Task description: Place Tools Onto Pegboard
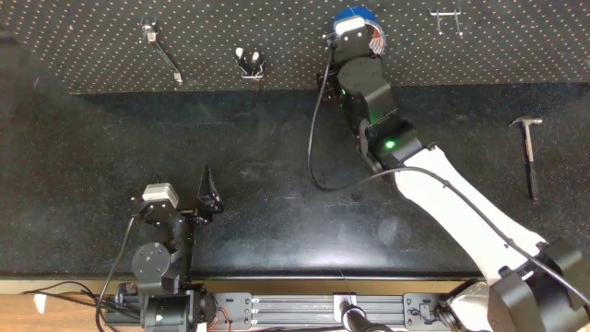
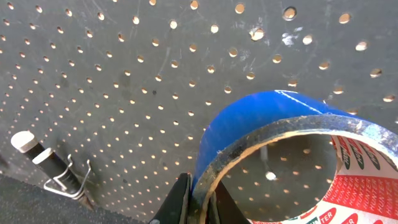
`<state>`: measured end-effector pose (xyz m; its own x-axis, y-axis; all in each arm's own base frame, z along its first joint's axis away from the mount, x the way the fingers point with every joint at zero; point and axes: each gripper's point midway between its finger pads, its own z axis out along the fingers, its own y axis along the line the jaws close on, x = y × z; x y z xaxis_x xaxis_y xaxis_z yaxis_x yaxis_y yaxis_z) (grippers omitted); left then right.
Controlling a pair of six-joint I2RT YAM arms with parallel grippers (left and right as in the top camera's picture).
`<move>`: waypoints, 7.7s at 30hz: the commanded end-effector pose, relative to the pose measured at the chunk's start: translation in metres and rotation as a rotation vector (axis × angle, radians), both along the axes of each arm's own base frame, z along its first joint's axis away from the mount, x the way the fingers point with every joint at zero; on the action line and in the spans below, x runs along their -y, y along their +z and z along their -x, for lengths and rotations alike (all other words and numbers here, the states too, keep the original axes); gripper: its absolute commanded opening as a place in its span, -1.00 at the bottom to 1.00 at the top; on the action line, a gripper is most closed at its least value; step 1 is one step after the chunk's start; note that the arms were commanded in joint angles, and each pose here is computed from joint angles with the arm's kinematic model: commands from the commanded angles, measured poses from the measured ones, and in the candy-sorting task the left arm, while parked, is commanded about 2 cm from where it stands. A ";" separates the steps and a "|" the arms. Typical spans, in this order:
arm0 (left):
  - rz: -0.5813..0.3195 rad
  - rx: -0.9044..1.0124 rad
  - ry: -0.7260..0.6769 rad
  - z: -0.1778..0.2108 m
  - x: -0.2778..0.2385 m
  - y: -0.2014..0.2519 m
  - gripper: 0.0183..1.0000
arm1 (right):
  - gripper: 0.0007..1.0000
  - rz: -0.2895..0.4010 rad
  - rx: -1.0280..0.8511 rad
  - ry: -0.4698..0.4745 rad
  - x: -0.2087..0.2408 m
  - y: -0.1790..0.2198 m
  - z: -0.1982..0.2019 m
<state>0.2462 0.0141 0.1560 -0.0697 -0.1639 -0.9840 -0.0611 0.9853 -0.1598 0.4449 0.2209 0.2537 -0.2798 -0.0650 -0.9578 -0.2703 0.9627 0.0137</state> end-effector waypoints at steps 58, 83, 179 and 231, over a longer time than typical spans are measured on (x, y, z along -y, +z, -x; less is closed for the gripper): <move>0.010 0.002 -0.008 0.000 0.001 0.000 0.99 | 0.97 0.137 -1.010 -0.367 0.296 -0.112 0.165; 0.010 0.002 -0.008 0.000 0.001 0.000 0.99 | 0.97 0.212 -1.262 -0.229 0.398 -0.201 0.200; 0.010 0.002 -0.008 0.000 0.001 0.000 0.99 | -0.85 0.140 -0.428 -0.012 0.289 -0.026 0.103; 0.010 0.002 -0.009 0.000 0.001 0.000 0.99 | 0.22 0.110 -0.454 0.143 0.210 -0.079 0.029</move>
